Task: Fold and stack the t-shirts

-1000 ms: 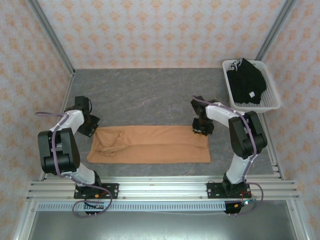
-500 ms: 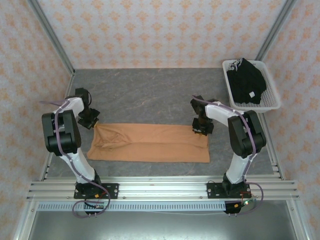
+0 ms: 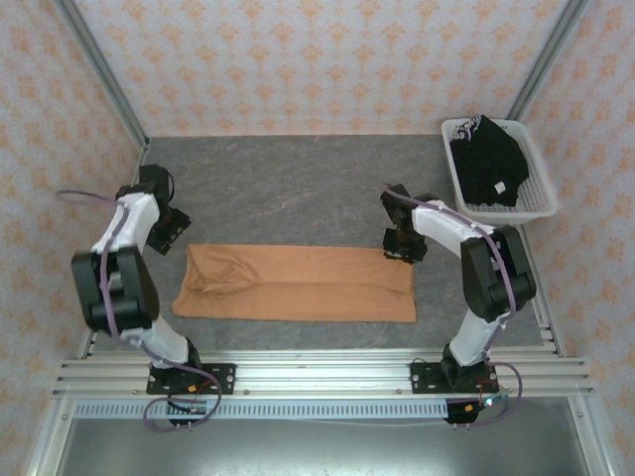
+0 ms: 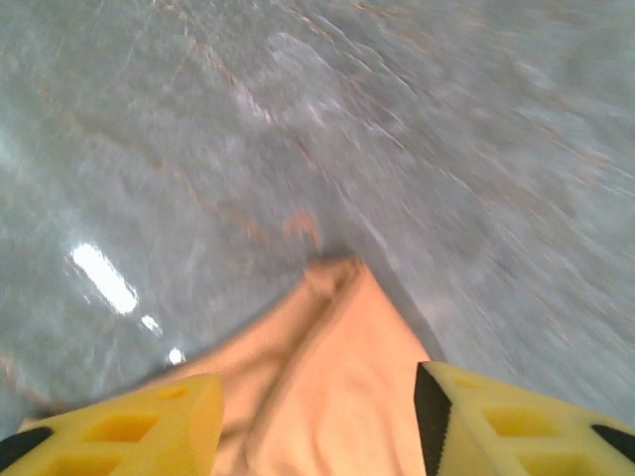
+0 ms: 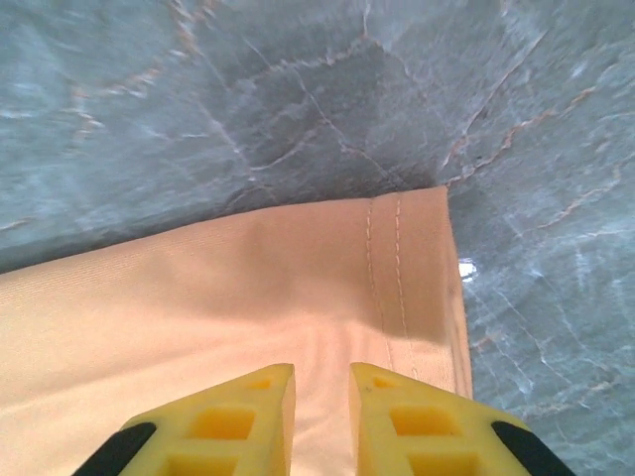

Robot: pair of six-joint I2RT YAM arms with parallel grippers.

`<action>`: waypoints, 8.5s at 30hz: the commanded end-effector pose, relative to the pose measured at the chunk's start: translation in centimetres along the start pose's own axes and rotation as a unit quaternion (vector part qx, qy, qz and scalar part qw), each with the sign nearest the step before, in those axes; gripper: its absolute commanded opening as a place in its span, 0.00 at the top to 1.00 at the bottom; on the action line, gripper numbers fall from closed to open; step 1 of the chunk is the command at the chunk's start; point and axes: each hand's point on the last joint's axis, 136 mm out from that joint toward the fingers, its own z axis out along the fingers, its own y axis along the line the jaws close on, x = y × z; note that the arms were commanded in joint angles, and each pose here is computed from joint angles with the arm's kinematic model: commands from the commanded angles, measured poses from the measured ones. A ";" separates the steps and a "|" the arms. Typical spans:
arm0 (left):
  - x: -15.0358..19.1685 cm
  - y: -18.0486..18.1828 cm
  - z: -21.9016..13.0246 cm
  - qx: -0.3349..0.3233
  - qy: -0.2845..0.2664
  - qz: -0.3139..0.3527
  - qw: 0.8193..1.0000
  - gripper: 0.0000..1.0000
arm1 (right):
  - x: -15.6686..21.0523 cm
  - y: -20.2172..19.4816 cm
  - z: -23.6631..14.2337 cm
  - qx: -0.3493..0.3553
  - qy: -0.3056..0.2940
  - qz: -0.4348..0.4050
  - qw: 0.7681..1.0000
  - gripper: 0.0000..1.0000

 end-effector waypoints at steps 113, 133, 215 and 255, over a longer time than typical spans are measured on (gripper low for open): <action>36.2 -1.3 2.0 0.061 0.274 0.294 0.914 0.97 | 15.1 6.1 1.8 -0.138 0.162 0.033 0.977 0.74; 34.2 2.0 -1.4 0.094 0.268 0.316 0.905 1.00 | 17.3 4.3 -2.0 -0.127 0.161 0.063 0.977 1.00; 22.8 -12.5 4.1 0.219 0.204 -0.022 0.954 0.39 | 0.6 11.4 0.2 -0.233 0.060 0.120 0.963 0.46; 24.0 -15.0 6.7 0.151 0.153 -0.012 0.977 0.61 | -1.4 10.0 2.2 -0.147 0.049 0.112 0.982 0.55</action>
